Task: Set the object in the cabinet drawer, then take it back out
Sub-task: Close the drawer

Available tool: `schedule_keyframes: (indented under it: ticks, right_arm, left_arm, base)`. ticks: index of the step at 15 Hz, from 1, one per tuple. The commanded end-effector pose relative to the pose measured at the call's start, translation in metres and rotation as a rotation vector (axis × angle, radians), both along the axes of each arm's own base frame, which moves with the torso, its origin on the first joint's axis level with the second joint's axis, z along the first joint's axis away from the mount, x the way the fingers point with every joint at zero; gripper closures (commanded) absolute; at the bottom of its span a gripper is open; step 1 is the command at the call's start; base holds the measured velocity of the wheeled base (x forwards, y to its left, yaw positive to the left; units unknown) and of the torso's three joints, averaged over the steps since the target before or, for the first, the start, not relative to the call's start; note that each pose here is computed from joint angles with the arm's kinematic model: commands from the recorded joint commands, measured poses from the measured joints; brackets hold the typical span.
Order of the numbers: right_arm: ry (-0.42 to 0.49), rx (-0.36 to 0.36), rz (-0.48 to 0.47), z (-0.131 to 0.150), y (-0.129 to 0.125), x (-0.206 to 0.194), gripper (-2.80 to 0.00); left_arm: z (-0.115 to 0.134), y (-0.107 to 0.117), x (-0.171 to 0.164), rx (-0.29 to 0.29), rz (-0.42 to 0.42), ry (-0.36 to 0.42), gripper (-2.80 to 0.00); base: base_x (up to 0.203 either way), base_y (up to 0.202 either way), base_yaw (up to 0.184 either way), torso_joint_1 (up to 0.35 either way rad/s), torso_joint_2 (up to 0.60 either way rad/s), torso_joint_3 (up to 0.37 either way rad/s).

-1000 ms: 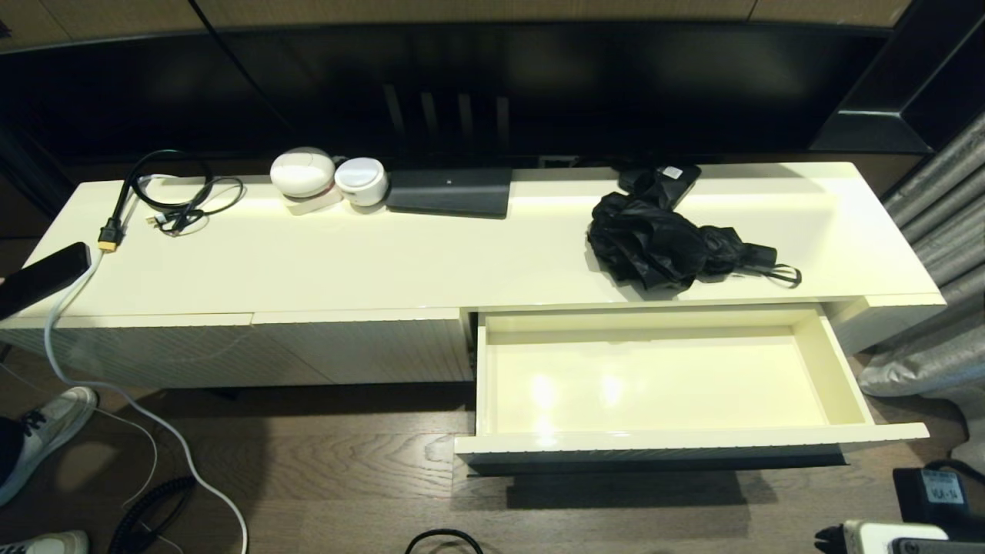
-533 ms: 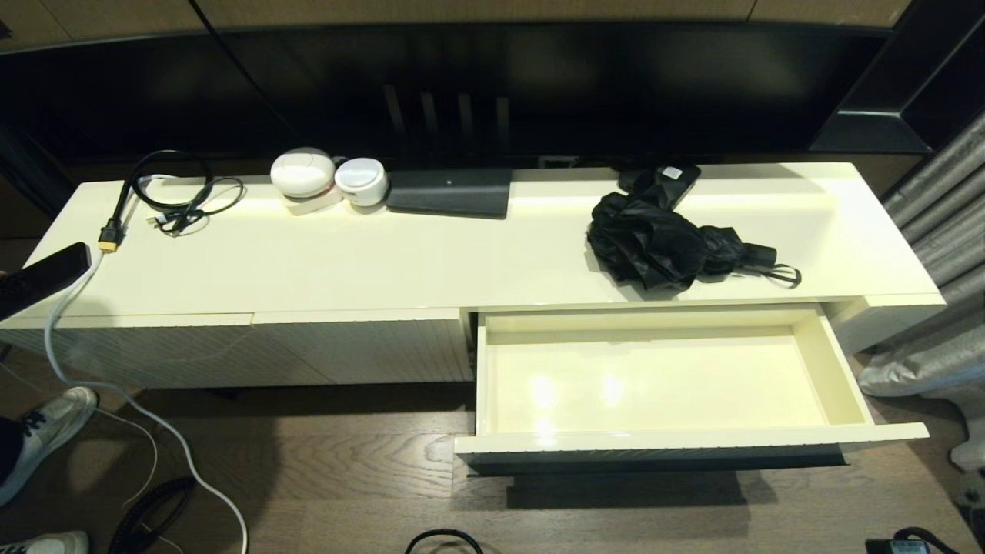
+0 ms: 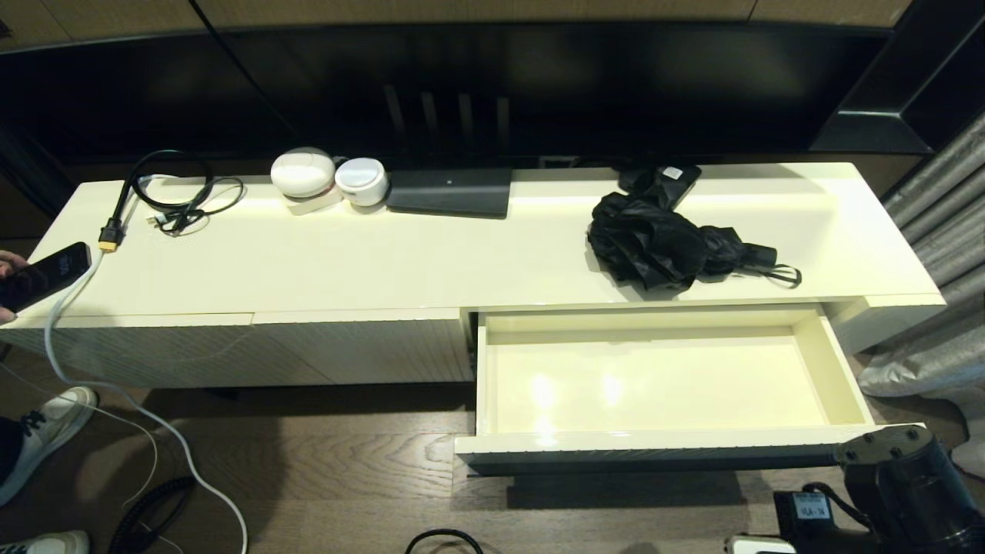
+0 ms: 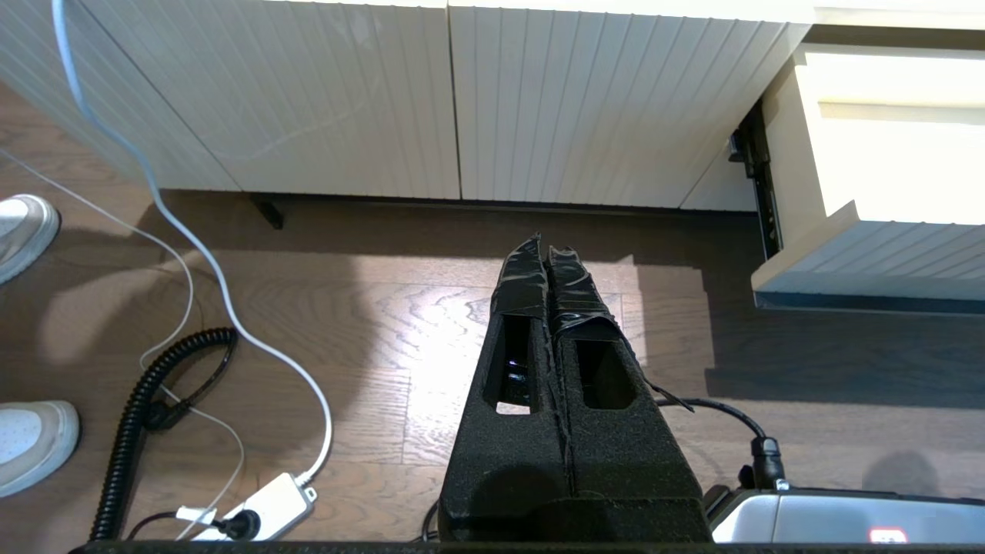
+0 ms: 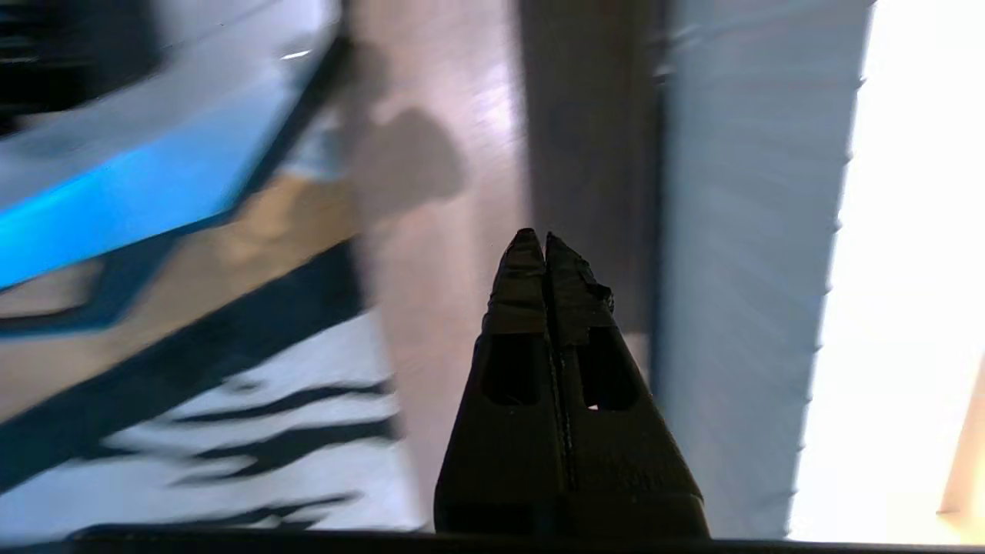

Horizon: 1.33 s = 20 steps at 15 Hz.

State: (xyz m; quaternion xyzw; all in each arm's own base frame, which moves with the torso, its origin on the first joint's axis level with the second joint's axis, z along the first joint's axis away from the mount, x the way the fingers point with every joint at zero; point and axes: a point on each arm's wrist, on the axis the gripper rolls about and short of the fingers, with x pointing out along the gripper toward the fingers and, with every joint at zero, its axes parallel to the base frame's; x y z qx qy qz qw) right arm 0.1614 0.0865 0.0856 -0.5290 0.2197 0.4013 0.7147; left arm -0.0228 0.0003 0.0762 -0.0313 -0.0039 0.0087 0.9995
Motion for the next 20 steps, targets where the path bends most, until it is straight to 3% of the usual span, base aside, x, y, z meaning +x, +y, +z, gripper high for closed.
schedule_keyframes:
  ticks: [1,5,7,12,20]
  right_arm:
    - [-0.022,-0.037,0.009,-0.01,0.002,0.01,0.0]
    - [-0.113,-0.044,-0.044,-0.007,0.001,0.02,0.0]
    - [-0.15,-0.081,-0.059,-0.004,-0.002,0.019,0.0]
    - [-0.156,-0.109,-0.084,-0.009,-0.002,0.023,0.0]
    - [-0.245,-0.064,-0.097,-0.027,0.011,0.05,0.0]
  left_arm:
    - [0.0,0.0,0.0,0.0,0.001,0.0,0.0]
    - [0.0,0.0,0.0,0.0,0.0,0.0,0.0]
    - [0.0,0.0,0.0,0.0,0.001,0.0,0.0]
    - [0.0,0.0,0.0,0.0,0.001,0.0,0.0]
    - [0.0,0.0,0.0,0.0,0.001,0.0,0.0]
  base:
    - [0.0,0.0,0.0,0.0,0.0,0.0]
    - [0.0,0.0,0.0,0.0,0.0,0.0]
    - [0.0,0.0,0.0,0.0,0.0,0.0]
    - [0.0,0.0,0.0,0.0,0.0,0.0]
    - [0.0,0.0,0.0,0.0,0.0,0.0]
